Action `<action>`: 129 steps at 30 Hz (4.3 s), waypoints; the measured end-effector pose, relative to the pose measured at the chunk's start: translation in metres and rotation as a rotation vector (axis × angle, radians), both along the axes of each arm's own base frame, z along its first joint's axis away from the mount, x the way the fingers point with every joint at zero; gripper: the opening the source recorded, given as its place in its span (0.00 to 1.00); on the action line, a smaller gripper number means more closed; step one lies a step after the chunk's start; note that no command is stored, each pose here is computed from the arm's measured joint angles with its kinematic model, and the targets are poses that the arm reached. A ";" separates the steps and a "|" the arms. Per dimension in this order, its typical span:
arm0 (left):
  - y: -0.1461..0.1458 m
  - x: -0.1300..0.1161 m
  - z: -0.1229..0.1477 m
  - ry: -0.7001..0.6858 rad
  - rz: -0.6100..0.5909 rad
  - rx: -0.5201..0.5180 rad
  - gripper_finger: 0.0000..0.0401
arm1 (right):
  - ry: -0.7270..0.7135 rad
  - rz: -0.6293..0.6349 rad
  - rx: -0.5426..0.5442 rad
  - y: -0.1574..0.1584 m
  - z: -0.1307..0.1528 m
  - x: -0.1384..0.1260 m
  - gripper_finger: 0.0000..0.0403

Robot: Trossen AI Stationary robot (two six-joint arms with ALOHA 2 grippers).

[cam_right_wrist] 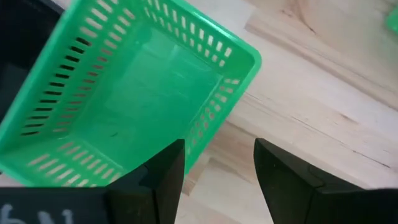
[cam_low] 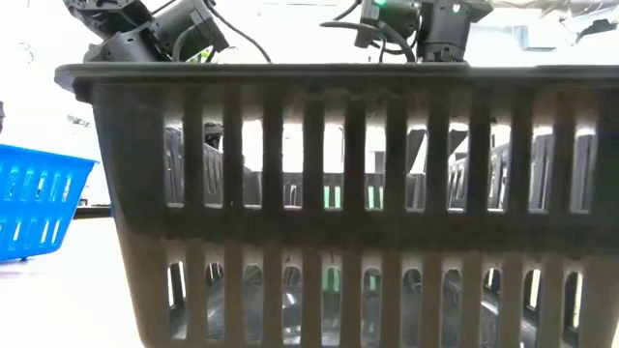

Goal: Stack baskets by color
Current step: Stack the middle green bin on the top green bin

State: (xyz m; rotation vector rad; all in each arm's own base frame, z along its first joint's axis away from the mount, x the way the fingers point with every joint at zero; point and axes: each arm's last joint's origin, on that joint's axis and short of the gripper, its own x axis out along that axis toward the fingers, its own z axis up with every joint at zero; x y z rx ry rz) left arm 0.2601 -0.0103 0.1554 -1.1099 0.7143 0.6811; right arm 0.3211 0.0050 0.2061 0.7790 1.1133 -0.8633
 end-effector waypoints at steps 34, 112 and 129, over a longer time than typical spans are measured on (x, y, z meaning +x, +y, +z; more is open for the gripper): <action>0.001 0.000 0.000 0.005 -0.023 -0.005 0.00 | -0.152 0.109 0.168 -0.042 -0.018 -0.010 0.02; 0.002 0.002 0.001 -0.011 -0.086 0.016 0.00 | -0.145 -0.562 -0.199 -0.175 0.033 -0.169 0.39; 0.005 0.002 0.001 -0.004 -0.099 0.006 0.00 | 0.205 -0.536 -0.151 -0.160 -0.002 -0.151 0.37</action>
